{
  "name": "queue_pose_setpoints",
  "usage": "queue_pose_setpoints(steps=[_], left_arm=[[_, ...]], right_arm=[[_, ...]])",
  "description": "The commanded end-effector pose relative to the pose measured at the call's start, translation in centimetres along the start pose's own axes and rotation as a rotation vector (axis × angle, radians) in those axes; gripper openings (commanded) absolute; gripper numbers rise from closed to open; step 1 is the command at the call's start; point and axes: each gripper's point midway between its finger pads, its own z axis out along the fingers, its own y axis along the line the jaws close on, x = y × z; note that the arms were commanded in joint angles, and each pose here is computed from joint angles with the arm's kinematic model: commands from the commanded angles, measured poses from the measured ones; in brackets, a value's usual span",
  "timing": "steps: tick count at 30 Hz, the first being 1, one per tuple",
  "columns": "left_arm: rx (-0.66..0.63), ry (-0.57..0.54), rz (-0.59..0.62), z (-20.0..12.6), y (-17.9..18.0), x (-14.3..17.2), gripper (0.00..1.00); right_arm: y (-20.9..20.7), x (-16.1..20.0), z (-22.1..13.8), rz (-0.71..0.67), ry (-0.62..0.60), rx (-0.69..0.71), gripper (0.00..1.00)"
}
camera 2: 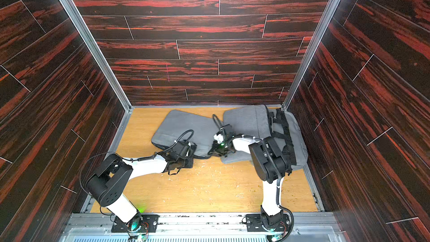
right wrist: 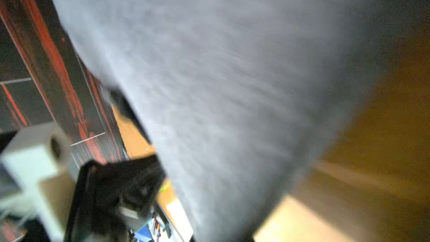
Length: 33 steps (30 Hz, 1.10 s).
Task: Put the mouse into the laptop bag
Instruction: Zip the zipper on the zippered laptop bag.
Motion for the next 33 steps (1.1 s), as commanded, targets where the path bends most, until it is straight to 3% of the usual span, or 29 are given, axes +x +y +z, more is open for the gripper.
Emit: queue_pose_setpoints(steps=[1, 6, 16, 21, 24, 28, 31, 33], left_arm=[[-0.204, 0.102, -0.039, -0.8, 6.5, 3.5, 0.0], [-0.287, 0.076, -0.109, -2.9, 10.2, 3.7, 0.0], [-0.383, 0.025, -0.254, -4.2, 13.5, 3.5, 0.0], [-0.421, 0.014, -0.305, -4.4, 14.9, 3.5, 0.0], [-0.367, 0.014, -0.304, -4.1, 13.9, 3.1, 0.0], [-0.264, 0.02, -0.322, -3.8, 11.8, 2.3, 0.0], [-0.208, 0.003, -0.331, -4.2, 10.5, 1.5, 0.0], [-0.182, -0.002, -0.332, -4.5, 9.7, 1.2, 0.0]], right_arm=[[-0.7, -3.5, -5.5, 0.008, -0.119, -0.011, 0.0], [-0.1, -7.3, -9.2, -0.003, -0.203, -0.047, 0.0], [0.7, -18.2, -17.0, 0.003, -0.393, -0.03, 0.0], [0.7, -22.3, -17.7, -0.017, -0.386, 0.004, 0.0], [1.4, -23.4, -15.9, -0.031, -0.338, -0.022, 0.01], [3.0, -22.5, -12.1, -0.093, -0.274, 0.051, 0.43], [4.4, -21.0, -10.0, -0.158, -0.255, 0.127, 0.64], [4.8, -19.9, -9.7, -0.22, -0.298, 0.252, 0.67]])
